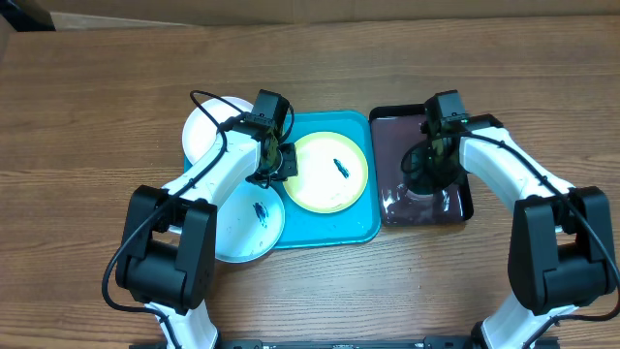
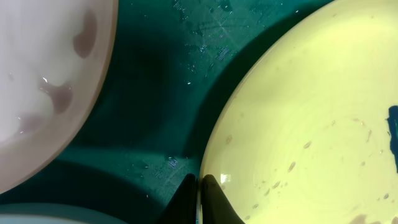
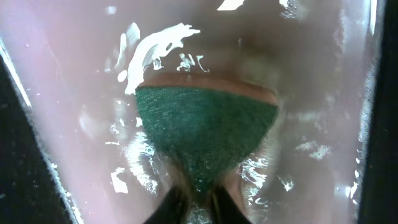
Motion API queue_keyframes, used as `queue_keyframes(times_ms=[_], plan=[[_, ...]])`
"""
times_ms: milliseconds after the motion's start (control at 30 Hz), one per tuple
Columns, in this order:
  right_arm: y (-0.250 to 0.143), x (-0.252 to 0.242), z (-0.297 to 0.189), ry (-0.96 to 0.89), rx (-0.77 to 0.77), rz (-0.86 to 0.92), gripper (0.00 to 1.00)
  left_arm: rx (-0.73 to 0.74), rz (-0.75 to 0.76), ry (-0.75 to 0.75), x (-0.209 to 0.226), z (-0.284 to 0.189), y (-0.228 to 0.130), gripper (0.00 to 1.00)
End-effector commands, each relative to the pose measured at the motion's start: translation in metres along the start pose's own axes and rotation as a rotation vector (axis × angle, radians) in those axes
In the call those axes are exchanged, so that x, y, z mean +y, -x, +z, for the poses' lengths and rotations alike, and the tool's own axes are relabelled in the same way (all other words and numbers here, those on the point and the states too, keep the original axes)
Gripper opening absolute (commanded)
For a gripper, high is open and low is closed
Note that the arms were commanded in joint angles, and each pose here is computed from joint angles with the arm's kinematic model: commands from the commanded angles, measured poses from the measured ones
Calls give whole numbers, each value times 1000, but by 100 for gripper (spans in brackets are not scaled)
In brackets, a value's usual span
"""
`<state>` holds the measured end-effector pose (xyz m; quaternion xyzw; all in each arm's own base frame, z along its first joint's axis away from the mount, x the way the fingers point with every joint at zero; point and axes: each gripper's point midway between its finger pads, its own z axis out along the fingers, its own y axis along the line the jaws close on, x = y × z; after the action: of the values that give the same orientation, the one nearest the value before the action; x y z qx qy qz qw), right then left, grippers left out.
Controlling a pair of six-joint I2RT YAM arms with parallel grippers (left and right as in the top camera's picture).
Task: Clean dirty plates on tray and stack at the side
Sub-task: 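Reach the right gripper into the black tray and grasp the green sponge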
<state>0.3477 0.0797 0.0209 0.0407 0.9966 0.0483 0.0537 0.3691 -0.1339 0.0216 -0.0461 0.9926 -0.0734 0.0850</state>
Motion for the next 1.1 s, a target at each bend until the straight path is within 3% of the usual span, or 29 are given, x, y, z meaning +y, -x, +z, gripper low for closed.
queue_keyframes(times_ms=[0, 67, 133, 500, 1067], plan=[[0, 10, 2, 10, -11, -21, 43, -15, 13, 0, -2, -1, 5, 7], [4, 10, 2, 7, -27, -22, 65, -14, 13, 0, -2, -1, 5, 7], [7, 8, 2, -9, -42, -23, 70, -14, 13, 0, -2, -1, 5, 8], [39, -4, -3, -94, -181, -20, 64, -14, 13, 1, -1, -1, 5, 8], [38, 6, -2, -46, -176, -29, 63, -15, 13, 1, -2, -1, 6, 9]])
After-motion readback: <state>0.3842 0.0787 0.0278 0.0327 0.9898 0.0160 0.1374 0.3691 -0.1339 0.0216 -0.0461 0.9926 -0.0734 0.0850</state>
